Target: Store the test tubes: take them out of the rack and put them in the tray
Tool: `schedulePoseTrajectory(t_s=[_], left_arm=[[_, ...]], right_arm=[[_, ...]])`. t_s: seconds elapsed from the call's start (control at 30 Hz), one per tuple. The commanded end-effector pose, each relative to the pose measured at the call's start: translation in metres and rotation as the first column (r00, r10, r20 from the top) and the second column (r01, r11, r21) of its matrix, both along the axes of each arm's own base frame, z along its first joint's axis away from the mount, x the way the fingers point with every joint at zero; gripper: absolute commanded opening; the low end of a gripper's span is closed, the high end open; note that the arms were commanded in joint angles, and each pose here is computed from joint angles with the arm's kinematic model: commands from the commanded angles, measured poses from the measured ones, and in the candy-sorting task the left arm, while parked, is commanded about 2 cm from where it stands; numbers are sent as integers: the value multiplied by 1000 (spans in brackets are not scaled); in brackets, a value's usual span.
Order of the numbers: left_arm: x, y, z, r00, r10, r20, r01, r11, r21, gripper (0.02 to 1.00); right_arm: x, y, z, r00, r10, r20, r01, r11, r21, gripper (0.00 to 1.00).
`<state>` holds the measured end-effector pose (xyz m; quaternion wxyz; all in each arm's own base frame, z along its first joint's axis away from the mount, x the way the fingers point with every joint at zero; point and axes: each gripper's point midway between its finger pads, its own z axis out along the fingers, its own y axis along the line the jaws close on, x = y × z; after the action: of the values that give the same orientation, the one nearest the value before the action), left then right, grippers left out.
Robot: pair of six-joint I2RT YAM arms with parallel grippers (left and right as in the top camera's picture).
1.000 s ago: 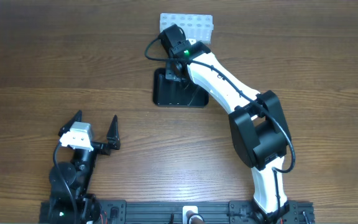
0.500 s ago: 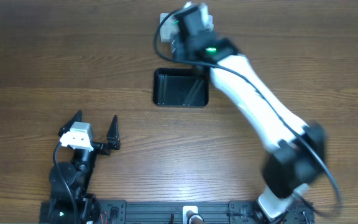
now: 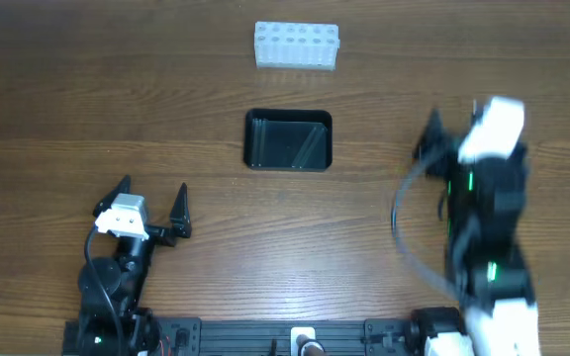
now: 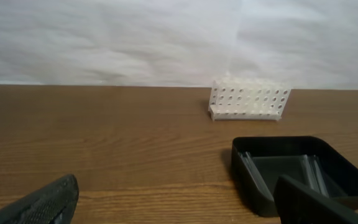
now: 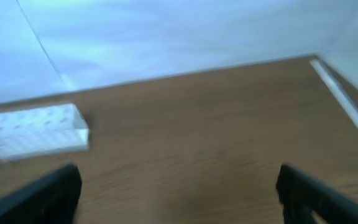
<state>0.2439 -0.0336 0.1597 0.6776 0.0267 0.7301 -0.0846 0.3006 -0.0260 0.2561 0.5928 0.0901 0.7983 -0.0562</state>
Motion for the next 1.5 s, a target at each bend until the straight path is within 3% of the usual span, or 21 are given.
schedulePoseTrajectory(t_s=[0.03,0.3,0.53,0.7,1.5], left_arm=[[0,0,-2,1000,-1,-2,1,1000,7,1000],[0,0,-2,1000,-1,-2,1,1000,7,998],[0,0,-2,1000,-1,-2,1,1000,7,1000],[0,0,-2,1000,-1,-2,1,1000,7,1000],[0,0,-2,1000,-1,-2,1,1000,7,1000]], right_arm=[[-43,-1,-37,998,23,62,-21,999,-39,991],[-69,-2,-77,988,24,151,-19,999,-37,991],[-64,8,-90,984,85,158,-72,993,-89,993],[-59,10,-97,979,93,181,-78,993,-87,991],[-56,13,-94,968,101,230,-84,993,-82,993]])
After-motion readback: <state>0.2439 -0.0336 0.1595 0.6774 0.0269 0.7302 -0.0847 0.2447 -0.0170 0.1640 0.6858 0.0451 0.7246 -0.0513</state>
